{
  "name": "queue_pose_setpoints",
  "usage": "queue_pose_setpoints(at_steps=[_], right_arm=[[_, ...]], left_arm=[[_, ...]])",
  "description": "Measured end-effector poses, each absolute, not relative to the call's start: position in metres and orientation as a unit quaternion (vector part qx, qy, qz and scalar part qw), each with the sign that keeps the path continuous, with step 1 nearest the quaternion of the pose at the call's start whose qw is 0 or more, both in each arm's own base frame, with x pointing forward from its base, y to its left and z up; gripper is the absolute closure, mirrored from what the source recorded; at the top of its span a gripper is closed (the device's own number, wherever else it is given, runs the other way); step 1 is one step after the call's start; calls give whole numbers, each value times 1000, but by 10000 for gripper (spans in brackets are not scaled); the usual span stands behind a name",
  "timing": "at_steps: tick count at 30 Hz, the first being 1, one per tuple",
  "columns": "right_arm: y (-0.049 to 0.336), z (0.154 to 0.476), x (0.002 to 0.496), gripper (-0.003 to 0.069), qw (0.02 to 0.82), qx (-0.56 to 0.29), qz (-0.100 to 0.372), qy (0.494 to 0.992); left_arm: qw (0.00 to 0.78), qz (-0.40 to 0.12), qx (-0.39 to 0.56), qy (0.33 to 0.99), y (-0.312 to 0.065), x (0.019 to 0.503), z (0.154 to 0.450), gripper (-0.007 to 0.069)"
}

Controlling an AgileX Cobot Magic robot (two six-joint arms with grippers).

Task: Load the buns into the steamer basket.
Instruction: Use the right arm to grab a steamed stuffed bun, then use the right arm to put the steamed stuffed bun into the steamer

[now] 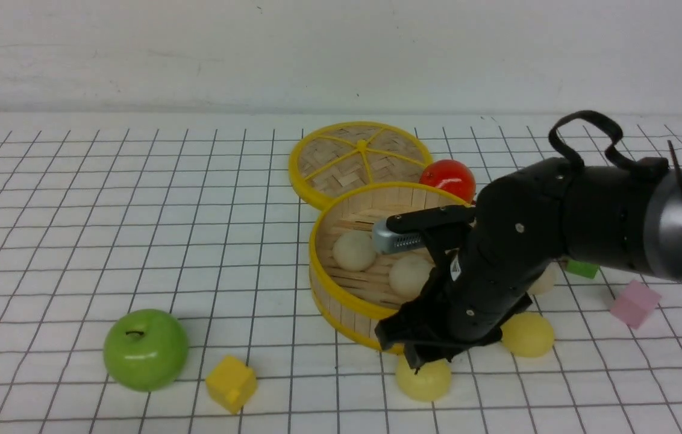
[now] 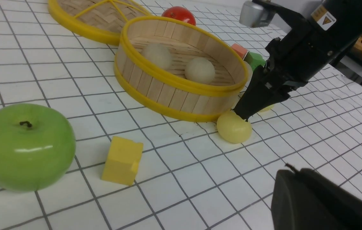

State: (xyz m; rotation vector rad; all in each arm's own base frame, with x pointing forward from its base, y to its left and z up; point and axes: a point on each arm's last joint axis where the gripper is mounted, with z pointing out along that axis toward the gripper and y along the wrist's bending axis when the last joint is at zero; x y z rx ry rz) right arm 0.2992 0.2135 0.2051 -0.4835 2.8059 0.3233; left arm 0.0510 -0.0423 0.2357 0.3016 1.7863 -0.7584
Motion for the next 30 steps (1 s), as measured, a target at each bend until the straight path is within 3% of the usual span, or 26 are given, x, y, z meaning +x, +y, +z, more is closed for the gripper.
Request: queue_pose_setpoints(at_steps=[8,18,25,30], right_arm=[[215,191,303,347,129,-169,103,972],[216,182,306,473,122,-171,97,973],[215,189,303,652,122,-179,96,971],[210,209,295,656,119,-186,97,970]], left_arm=[[555,-321,128,757,-42,51,236,627],[555,-321,128,757,-42,51,236,624],[555,-321,128,757,-42,51,236,621],[555,-321,128,757,-42,51,236,618]])
